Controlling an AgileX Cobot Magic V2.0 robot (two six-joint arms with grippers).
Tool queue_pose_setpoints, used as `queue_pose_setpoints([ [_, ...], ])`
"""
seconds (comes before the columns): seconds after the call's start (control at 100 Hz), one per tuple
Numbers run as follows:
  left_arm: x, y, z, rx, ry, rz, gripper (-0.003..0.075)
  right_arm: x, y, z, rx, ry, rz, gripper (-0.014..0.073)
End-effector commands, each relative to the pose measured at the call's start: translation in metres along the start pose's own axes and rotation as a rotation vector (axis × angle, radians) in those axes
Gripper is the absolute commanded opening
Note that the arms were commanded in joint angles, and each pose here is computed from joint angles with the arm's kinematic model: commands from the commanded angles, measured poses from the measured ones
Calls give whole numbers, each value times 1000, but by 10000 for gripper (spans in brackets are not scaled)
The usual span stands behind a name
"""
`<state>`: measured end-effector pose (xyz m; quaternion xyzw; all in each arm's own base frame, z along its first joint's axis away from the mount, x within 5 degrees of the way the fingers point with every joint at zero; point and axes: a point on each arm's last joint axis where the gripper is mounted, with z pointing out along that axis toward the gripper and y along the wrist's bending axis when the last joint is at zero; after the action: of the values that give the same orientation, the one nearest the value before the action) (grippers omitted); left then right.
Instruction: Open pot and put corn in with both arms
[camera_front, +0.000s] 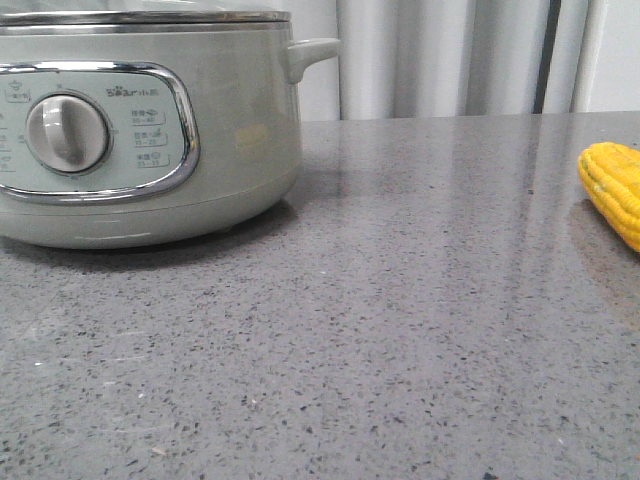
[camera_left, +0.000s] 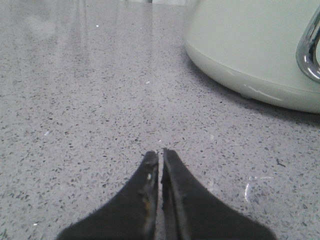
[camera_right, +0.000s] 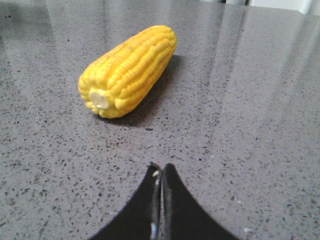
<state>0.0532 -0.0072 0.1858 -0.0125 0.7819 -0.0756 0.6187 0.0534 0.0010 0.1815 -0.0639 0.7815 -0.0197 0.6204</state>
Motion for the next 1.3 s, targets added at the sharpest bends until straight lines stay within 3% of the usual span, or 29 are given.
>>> queue_pose_setpoints([
  [0.0,4,1,1,1,-37,-12,-20,4,0,1,6,-14,-9,-71],
  [1.15,4,1,1,1,-37,-12,-20,4,0,1,7,-14,-11,-71],
  [1.29,4,1,1,1,-37,-12,-20,-3,-1,0,20,-86,-64,-71],
])
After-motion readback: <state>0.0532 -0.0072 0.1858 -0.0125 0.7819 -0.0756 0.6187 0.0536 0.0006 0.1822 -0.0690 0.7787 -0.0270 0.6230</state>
